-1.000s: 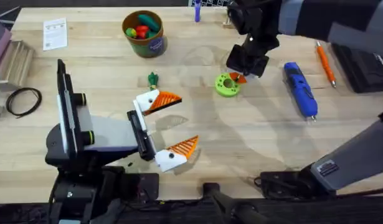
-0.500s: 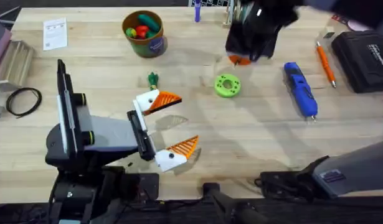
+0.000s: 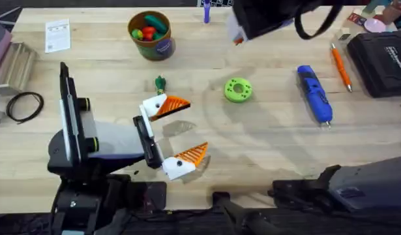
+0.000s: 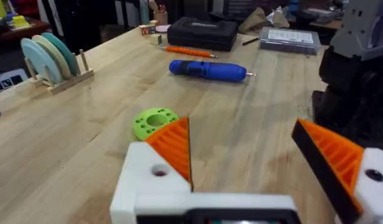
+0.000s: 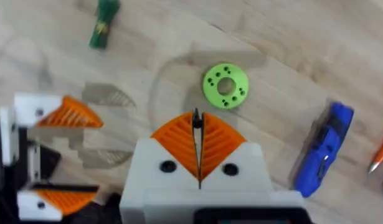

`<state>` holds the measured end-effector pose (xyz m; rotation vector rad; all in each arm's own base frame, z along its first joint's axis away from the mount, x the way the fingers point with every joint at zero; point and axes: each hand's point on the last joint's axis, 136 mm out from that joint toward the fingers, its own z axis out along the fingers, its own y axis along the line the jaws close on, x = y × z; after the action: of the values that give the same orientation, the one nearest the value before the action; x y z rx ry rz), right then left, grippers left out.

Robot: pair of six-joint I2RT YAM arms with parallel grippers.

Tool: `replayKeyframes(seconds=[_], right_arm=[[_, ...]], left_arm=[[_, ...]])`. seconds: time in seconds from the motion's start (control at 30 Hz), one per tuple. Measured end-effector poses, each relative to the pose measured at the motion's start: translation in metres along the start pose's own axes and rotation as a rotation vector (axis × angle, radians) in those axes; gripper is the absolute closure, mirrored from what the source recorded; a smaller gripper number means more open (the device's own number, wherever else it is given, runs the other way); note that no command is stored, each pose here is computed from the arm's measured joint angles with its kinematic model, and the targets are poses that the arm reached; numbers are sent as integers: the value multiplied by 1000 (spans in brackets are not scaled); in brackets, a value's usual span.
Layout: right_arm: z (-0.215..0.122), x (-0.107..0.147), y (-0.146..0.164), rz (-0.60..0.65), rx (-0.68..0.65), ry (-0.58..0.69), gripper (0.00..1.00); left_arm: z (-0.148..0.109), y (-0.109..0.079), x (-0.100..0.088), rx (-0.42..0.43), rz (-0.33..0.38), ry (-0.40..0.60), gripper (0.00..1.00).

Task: Pick up the gripper from the table and insert it into the empty holder that is missing its gripper. Then pick up a screw, insert it into the mounting hole, and use the screwdriver to tighten it. Finally, clean up the table by picking up the vegetable and placing it into the bucket.

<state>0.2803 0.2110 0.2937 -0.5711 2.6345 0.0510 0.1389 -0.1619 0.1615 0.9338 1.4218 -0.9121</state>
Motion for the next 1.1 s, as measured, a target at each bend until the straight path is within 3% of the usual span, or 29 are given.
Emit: replayKeyframes(seconds=[0.23, 0.4, 0.7, 1.1], right_arm=[[-14, 14, 51, -392, -66, -20, 995], [-19, 21, 72, -593, -92, -34, 995], [-24, 24, 97, -769, -209, -72, 995], [-32, 25, 136, -892, -424, -141, 995]], left_arm=[[0, 0, 0, 0, 0, 0, 15], [0, 0, 0, 0, 0, 0, 15], [0, 0, 0, 0, 0, 0, 15], [0, 0, 0, 0, 0, 0, 15]])
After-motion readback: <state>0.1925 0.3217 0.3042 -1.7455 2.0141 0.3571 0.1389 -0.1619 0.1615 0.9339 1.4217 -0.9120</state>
